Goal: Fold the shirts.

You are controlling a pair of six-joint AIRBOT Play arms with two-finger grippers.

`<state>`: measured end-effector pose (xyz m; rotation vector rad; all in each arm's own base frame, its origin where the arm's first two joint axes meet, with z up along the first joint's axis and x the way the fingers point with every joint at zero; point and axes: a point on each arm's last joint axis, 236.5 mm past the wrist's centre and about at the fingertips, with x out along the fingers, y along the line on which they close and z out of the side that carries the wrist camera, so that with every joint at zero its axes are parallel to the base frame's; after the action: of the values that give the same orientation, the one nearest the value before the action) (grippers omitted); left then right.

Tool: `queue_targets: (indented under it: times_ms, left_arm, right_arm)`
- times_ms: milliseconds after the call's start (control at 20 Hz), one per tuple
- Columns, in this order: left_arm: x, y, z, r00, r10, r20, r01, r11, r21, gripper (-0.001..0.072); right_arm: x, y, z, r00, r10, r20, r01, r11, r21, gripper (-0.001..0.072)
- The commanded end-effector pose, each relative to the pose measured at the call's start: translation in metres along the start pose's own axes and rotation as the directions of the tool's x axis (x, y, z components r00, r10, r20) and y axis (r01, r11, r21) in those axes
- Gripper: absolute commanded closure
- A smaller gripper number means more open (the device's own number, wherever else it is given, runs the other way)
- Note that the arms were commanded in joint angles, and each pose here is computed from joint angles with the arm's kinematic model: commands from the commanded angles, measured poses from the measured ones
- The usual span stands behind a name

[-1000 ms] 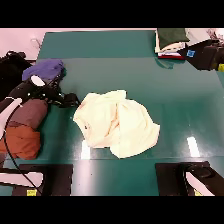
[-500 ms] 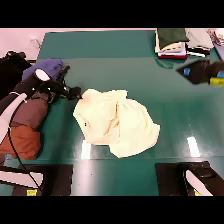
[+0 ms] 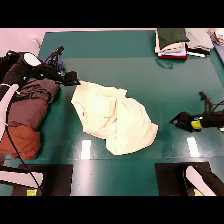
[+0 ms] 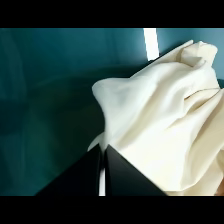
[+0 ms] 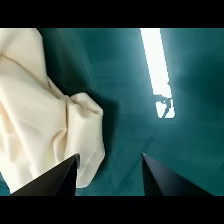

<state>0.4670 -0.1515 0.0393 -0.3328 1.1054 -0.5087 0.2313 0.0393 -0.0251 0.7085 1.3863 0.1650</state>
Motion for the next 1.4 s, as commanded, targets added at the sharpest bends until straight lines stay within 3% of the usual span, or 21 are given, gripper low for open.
queue_targets:
  times_ms: [0, 250, 300, 350, 400, 550, 650, 800, 950, 1100, 1250, 1350]
  left_arm:
    - [-0.002, -0.002, 0.004, 1.0, -0.002, 0.01, 0.002, 1.0, 0.004, 0.0682]
    - [-0.002, -0.002, 0.003, 1.0, -0.003, 0.008, 0.003, 1.0, 0.004, 0.0682]
    - [-0.002, -0.002, 0.003, 1.0, -0.003, 0.007, 0.003, 1.0, 0.004, 0.0683]
    - [-0.004, -0.003, 0.004, 1.0, -0.004, 0.008, 0.004, 1.0, 0.004, 0.0683]
    - [-0.011, -0.007, 0.008, 1.0, -0.004, 0.027, 0.004, 1.0, 0.006, 0.0684]
    - [-0.082, -0.035, 0.052, 0.977, -0.006, 0.214, -0.01, 0.997, 0.071, 0.0683]
    - [-0.175, -0.07, 0.086, 0.909, -0.017, 0.416, -0.052, 0.987, 0.154, 0.0683]
    - [-0.336, -0.15, 0.092, 0.72, -0.084, 0.689, -0.204, 0.923, 0.325, 0.0682]
    - [-0.453, -0.233, 0.045, 0.523, -0.2, 0.829, -0.334, 0.847, 0.415, 0.0683]
    - [-0.519, -0.278, -0.003, 0.392, -0.268, 0.88, -0.422, 0.798, 0.431, 0.0683]
    - [-0.547, -0.295, -0.016, 0.32, -0.304, 0.897, -0.457, 0.78, 0.427, 0.0684]
    - [-0.541, -0.289, -0.009, 0.331, -0.291, 0.898, -0.449, 0.788, 0.421, 0.0684]
  right_arm:
    - [0.047, -0.001, -0.021, 0.99, 0.081, -0.117, -0.077, 0.996, 0.032, 0.0254]
    - [0.101, 0.024, -0.023, 0.984, 0.05, -0.173, -0.064, 0.995, -0.073, 0.0269]
    - [0.106, 0.03, -0.022, 0.983, 0.042, -0.176, -0.062, 0.992, -0.106, 0.0388]
    - [0.105, 0.04, -0.017, 0.984, 0.041, -0.172, -0.067, 0.987, -0.149, 0.0608]
    - [0.1, 0.051, -0.009, 0.987, 0.038, -0.154, -0.07, 0.976, -0.209, 0.0695]
    - [0.038, 0.096, 0.036, 0.998, 0.045, 0.033, -0.027, 0.907, -0.42, 0.0696]
    - [-0.045, 0.143, 0.069, 0.962, 0.116, 0.249, 0.037, 0.844, -0.536, 0.0696]
    - [-0.2, 0.218, 0.083, 0.771, 0.293, 0.565, 0.172, 0.759, -0.628, 0.0696]
    - [-0.318, 0.258, 0.054, 0.56, 0.394, 0.728, 0.296, 0.726, -0.621, 0.0696]
    - [-0.381, 0.267, 0.025, 0.426, 0.402, 0.81, 0.384, 0.73, -0.565, 0.0696]
    - [-0.404, 0.262, 0.015, 0.402, 0.342, 0.849, 0.431, 0.748, -0.505, 0.0697]
    - [-0.407, 0.255, 0.017, 0.43, 0.288, 0.856, 0.451, 0.752, -0.48, 0.0697]
